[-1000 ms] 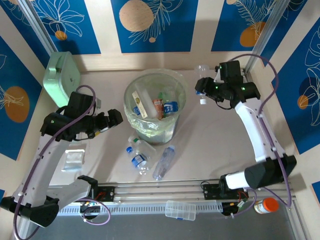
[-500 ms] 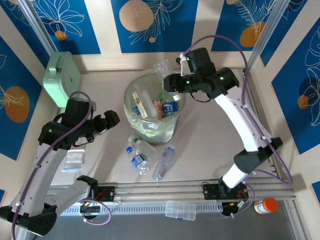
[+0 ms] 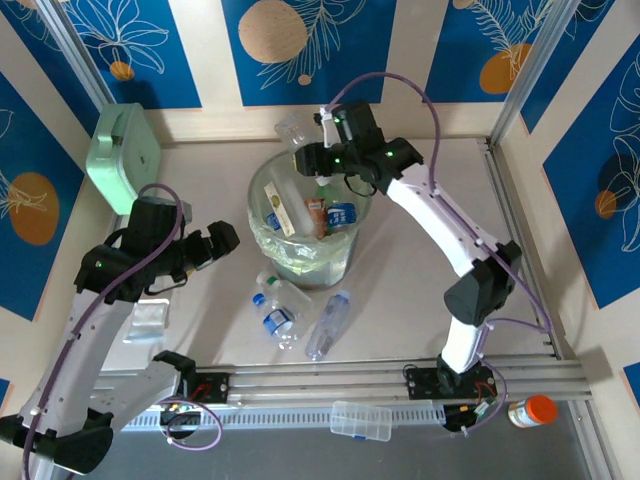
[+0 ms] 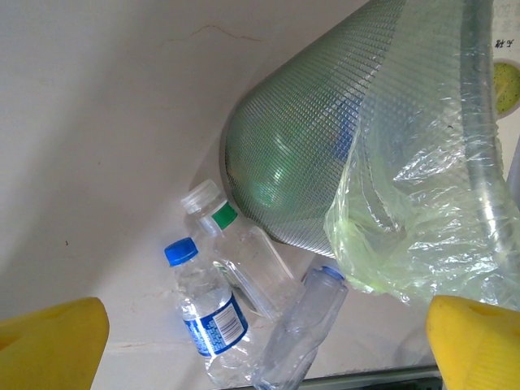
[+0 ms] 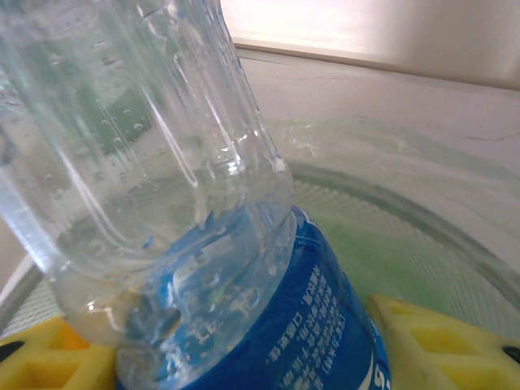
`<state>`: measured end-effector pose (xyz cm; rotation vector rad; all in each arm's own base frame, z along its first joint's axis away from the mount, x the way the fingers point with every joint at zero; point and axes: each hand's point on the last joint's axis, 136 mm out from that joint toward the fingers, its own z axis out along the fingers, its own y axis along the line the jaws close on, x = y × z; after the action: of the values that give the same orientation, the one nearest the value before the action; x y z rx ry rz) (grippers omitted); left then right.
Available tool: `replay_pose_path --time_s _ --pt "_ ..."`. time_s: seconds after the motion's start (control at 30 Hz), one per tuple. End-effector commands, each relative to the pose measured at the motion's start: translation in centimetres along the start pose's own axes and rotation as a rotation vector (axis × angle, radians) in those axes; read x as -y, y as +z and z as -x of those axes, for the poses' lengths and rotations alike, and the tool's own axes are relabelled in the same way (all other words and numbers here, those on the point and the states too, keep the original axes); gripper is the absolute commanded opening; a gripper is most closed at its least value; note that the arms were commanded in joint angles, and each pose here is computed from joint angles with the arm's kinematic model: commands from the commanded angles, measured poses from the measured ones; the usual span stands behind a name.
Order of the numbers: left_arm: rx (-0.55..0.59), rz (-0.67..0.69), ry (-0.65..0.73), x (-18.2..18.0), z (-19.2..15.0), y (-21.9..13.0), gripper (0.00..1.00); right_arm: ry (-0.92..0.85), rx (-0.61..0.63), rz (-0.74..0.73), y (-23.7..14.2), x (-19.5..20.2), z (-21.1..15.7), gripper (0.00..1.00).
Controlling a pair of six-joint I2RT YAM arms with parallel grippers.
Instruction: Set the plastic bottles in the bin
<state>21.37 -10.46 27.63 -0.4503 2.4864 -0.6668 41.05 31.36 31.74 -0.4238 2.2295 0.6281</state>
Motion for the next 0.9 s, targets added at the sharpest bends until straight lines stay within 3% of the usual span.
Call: replay_pose_path --time_s 0.0,0.13,0.47,0.57,0.67,0.87 --pt "0.030 0.009 0.033 -0.3 0.3 -1.4 0.99 -0.057 0.094 0.014 1.1 -1.1 2.1 0.59" --pt "0.029 0.019 0.061 -0.3 0.3 -2.0 0.99 -0.035 0.071 -0.011 3.0 0.2 0.8 0.82" --pt "0.041 0.047 0.112 -0.2 1.0 -2.7 0.99 -0.039 0.162 0.036 -1.2 -0.4 2.7 0.93" --pt "0.035 0.047 0.117 -0.2 1.0 -2.3 0.99 -0.011 0.162 0.037 -2.6 0.1 3.0 0.88" --pt "0.006 0.035 0.104 -0.3 0.4 -1.3 0.99 -0.009 0.151 0.070 -4.2 -0.5 2.8 0.76" --pt "-0.043 0.025 0.005 -1.8 -1.7 0.8 0.98 0.008 0.178 0.131 -9.3 -2.2 2.9 0.61"
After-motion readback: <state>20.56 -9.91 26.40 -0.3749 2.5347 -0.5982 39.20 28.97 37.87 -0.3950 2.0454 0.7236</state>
